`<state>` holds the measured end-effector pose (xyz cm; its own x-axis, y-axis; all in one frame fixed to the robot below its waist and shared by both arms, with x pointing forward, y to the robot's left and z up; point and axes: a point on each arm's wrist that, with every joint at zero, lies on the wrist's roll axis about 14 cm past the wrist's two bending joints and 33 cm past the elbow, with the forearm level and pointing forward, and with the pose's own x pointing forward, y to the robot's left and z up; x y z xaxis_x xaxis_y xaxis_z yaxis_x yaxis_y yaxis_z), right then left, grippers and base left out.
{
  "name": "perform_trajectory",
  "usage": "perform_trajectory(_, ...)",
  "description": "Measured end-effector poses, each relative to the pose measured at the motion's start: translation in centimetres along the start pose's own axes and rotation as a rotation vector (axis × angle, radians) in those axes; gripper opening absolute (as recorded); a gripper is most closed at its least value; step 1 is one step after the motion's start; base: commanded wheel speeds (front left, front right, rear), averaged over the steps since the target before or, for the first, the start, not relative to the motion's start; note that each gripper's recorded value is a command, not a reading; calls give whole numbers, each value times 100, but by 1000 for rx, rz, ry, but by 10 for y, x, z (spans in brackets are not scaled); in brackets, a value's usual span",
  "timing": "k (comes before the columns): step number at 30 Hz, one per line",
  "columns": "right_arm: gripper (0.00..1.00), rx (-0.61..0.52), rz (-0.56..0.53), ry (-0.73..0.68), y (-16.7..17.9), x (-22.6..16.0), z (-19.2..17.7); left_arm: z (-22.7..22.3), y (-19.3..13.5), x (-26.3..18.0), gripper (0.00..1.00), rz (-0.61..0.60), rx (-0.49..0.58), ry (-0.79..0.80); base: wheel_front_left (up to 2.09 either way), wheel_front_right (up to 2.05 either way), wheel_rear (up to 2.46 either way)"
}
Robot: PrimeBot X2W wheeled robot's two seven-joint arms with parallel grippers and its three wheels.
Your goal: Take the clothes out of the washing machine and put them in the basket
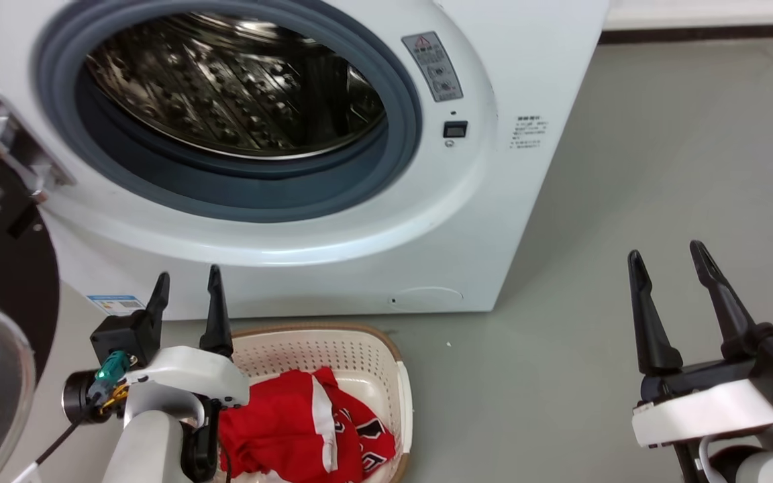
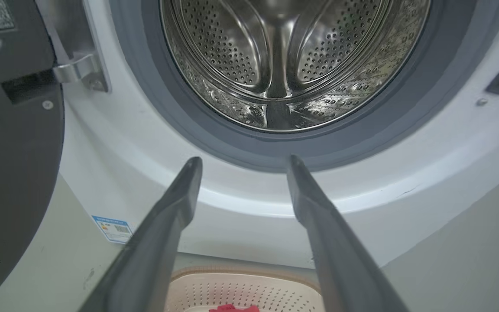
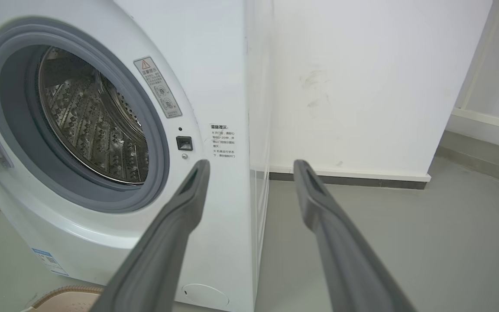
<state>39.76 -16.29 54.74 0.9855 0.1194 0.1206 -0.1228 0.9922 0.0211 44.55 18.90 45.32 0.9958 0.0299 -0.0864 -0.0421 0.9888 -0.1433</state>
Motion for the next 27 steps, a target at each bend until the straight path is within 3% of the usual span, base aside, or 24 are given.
perform_trajectory(10, 100, -3, 14, -16, 7, -16, 12, 73, -5, -33, 100, -32, 130, -228, 0, 0, 0)
perform_trajectory(16, 100, -7, 4, -15, 5, -33, 16, 79, -1, -58, 100, -40, 207, -226, 0, 0, 0)
perform_trajectory(27, 100, -19, -13, -15, 2, -53, 21, 70, -1, -84, 100, -39, 204, -170, 0, 0, 0)
